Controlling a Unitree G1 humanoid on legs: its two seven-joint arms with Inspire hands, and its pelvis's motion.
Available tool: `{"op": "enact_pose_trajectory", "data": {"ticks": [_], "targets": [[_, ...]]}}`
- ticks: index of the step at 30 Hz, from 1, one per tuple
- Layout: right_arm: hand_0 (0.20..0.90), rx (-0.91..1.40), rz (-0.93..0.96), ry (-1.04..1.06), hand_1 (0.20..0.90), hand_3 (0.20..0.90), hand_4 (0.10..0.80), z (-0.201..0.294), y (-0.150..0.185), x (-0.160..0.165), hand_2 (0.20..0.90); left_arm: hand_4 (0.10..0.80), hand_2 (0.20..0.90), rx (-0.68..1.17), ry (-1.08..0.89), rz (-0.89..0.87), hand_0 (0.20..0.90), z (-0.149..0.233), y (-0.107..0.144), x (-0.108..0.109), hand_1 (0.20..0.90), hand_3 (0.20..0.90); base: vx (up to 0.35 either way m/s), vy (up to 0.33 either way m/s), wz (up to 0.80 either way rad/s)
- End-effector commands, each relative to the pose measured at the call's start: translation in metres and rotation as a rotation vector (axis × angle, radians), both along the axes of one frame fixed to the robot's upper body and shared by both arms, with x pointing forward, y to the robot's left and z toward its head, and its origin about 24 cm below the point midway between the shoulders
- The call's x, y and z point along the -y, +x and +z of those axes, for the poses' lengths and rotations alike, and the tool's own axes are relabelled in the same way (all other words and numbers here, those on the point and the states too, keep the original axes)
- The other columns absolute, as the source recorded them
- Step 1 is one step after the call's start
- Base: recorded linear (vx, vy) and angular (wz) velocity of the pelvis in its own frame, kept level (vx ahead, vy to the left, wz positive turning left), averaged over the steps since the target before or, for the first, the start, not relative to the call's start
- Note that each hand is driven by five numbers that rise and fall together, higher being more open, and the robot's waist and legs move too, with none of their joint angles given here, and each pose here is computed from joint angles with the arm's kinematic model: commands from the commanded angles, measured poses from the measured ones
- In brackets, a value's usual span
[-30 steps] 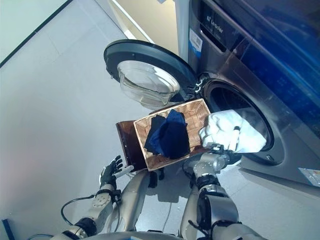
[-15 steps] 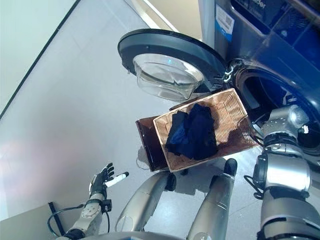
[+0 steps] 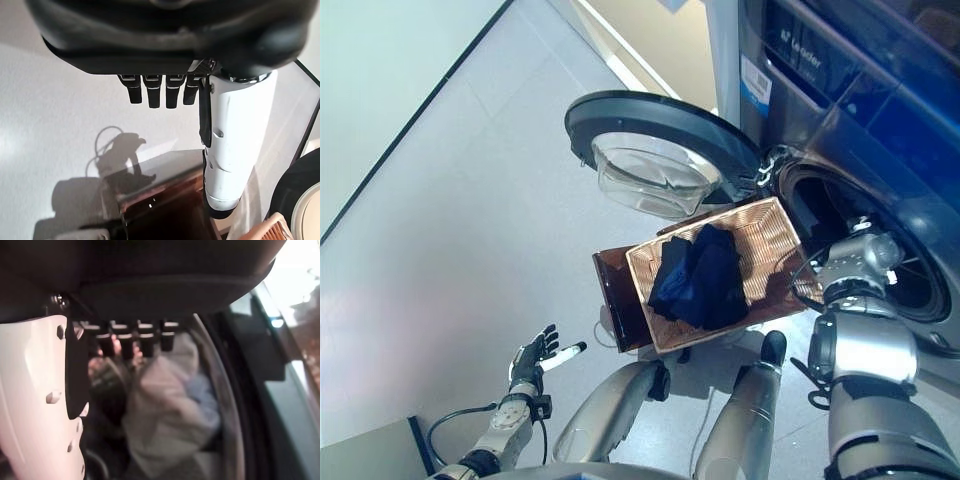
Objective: Pick up the clothes and place them into the washing machine
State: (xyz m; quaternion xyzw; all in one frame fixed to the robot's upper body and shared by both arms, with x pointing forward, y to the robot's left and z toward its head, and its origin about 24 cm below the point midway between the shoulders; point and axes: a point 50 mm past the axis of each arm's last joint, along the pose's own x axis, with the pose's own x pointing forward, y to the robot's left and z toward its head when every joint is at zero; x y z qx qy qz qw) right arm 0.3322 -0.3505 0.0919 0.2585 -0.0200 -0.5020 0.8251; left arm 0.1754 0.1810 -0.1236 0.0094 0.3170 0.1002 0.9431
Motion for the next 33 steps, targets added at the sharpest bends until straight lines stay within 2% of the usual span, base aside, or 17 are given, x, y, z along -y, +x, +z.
{"op": "enact_pose_trajectory", "data": {"ticks": [1, 2, 5, 6, 7, 10, 14, 15, 18, 21, 22, 26, 31, 33], "targets": [[0.900, 0.076, 0.070, -0.159, 0.900, 0.900, 0.800, 0.029, 0.011, -0.002, 0.900, 0.800, 0.900, 0.001, 0.038, 0.073, 0.900, 0.001, 0.001, -0.017, 0.900, 0.900, 0.057, -0.075, 0.05], [0.900, -0.102, 0.136, -0.155, 0.900, 0.900, 0.800, -0.012, 0.005, -0.017, 0.900, 0.800, 0.900, -0.003, 0.042, 0.067, 0.900, 0.000, 0.002, -0.015, 0.900, 0.900, 0.060, -0.071, 0.04], [0.900, -0.278, 0.254, -0.193, 0.900, 0.900, 0.800, -0.049, -0.003, -0.038, 0.900, 0.800, 0.900, 0.009, 0.055, 0.051, 0.900, 0.002, 0.005, -0.014, 0.900, 0.900, 0.056, -0.072, 0.25], [0.900, -0.278, 0.254, -0.193, 0.900, 0.900, 0.800, -0.049, -0.003, -0.038, 0.900, 0.800, 0.900, 0.009, 0.055, 0.051, 0.900, 0.002, 0.004, -0.014, 0.900, 0.900, 0.061, -0.081, 0.18], [0.900, -0.349, 0.325, -0.184, 0.900, 0.900, 0.800, -0.075, -0.011, -0.054, 0.900, 0.800, 0.900, 0.010, 0.062, 0.052, 0.900, 0.002, 0.004, -0.014, 0.900, 0.900, 0.083, -0.073, 0.11], [0.900, -0.387, 0.473, -0.196, 0.900, 0.900, 0.800, -0.105, -0.022, -0.088, 0.900, 0.800, 0.900, -0.001, 0.073, 0.078, 0.900, 0.001, 0.000, -0.020, 0.900, 0.900, 0.106, -0.081, 0.33], [0.900, -0.401, 0.605, -0.246, 0.900, 0.900, 0.800, -0.118, -0.029, -0.112, 0.900, 0.800, 0.900, -0.038, 0.085, 0.100, 0.900, -0.003, -0.008, -0.027, 0.900, 0.900, 0.055, -0.045, 0.12], [0.900, -0.395, 0.693, -0.335, 0.900, 0.900, 0.800, -0.118, -0.030, -0.126, 0.900, 0.800, 0.900, -0.057, 0.088, 0.117, 0.900, -0.006, -0.016, -0.032, 0.900, 0.900, 0.043, -0.036, -0.02], [0.900, -0.373, 0.798, -0.444, 0.900, 0.900, 0.800, -0.112, -0.030, -0.140, 0.900, 0.800, 0.900, -0.085, 0.098, 0.137, 0.900, -0.009, -0.026, -0.039, 0.900, 0.900, 0.033, -0.024, -0.05], [0.900, -0.404, 0.955, -0.741, 0.900, 0.900, 0.800, -0.100, -0.027, -0.149, 0.900, 0.800, 0.900, -0.090, 0.116, 0.156, 0.900, -0.009, -0.032, -0.048, 0.900, 0.900, 0.014, -0.030, -0.08], [0.900, -0.449, 1.051, -0.926, 0.900, 0.900, 0.800, -0.096, -0.025, -0.154, 0.900, 0.800, 0.900, -0.089, 0.123, 0.153, 0.900, -0.008, -0.032, -0.050, 0.900, 0.900, 0.019, -0.032, 0.02], [0.900, -0.597, 1.214, -1.626, 0.900, 0.900, 0.800, -0.086, -0.029, -0.154, 0.900, 0.800, 0.900, -0.076, 0.183, 0.081, 0.900, -0.006, -0.033, -0.052, 0.900, 0.900, 0.031, -0.040, 0.00], [0.900, -0.727, 1.196, -2.114, 0.900, 0.900, 0.800, -0.084, -0.023, -0.150, 0.900, 0.800, 0.900, -0.009, 0.232, 0.033, 0.900, 0.005, -0.015, -0.052, 0.900, 0.900, -0.006, -0.050, 0.04], [0.900, -0.792, 1.134, -2.207, 0.900, 0.900, 0.800, -0.088, -0.019, -0.147, 0.900, 0.800, 0.900, 0.003, 0.232, 0.046, 0.900, 0.006, -0.008, -0.050, 0.900, 0.900, -0.037, -0.026, 0.08]]}}
